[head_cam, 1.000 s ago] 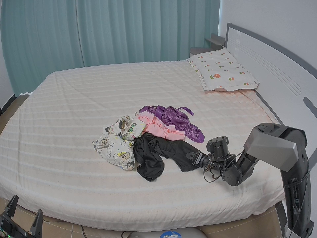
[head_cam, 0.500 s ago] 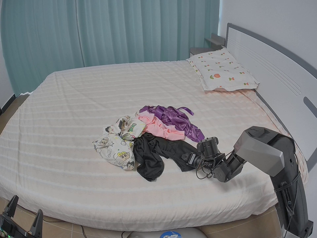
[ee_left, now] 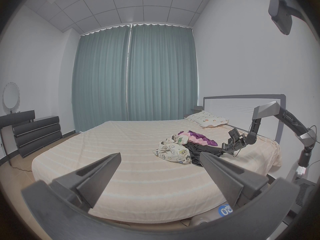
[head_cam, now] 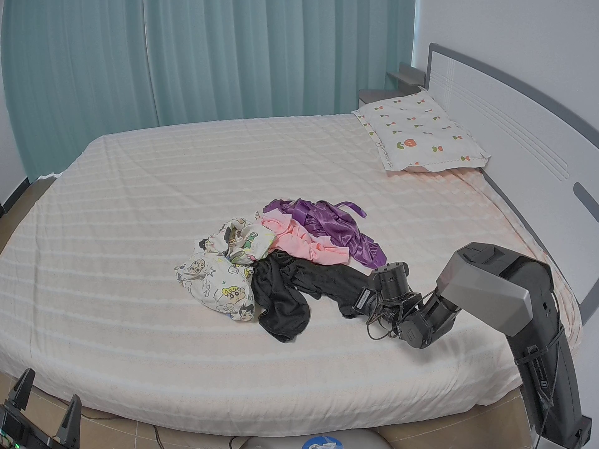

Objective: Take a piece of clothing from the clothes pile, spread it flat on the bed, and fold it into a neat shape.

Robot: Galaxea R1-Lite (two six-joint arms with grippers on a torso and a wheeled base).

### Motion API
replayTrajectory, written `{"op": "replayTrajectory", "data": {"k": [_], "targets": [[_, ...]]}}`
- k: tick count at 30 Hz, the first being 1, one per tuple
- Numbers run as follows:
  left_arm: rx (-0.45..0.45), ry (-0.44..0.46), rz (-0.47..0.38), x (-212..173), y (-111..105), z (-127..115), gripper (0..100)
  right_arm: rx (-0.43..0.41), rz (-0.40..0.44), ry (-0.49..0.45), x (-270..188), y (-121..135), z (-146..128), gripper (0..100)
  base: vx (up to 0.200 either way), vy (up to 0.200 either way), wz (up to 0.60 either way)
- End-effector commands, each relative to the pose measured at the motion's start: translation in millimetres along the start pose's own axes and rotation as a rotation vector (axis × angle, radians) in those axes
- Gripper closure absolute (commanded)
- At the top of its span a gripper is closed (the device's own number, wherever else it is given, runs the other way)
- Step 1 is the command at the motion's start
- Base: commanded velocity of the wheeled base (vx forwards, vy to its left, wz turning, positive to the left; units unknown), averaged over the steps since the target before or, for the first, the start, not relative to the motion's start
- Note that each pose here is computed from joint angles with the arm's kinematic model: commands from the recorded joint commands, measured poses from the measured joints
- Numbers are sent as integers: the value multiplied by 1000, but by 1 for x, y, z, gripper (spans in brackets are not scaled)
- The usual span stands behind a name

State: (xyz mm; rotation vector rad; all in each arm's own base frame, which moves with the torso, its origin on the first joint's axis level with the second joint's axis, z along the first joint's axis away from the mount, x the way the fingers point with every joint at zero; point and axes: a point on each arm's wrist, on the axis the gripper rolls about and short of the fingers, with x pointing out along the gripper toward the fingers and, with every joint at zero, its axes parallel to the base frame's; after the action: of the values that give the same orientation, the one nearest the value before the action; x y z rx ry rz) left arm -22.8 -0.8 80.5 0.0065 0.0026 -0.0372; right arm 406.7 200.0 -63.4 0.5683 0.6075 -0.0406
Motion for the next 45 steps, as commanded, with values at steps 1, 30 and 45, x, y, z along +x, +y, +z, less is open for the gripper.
{"op": "replayTrajectory", "data": {"k": [1,30,45], "targets": [[-34,-82,-5,-4,0,18,0,82,35,-41,-30,1,15,100,0,0,0],[-317,850,-207,325,-151,-63,0,179,158,-101,-81,-24,19,100,0,0,0],[-311,875,-250,364,-207,-117,0,176,153,-92,-79,-25,14,100,0,0,0]]}}
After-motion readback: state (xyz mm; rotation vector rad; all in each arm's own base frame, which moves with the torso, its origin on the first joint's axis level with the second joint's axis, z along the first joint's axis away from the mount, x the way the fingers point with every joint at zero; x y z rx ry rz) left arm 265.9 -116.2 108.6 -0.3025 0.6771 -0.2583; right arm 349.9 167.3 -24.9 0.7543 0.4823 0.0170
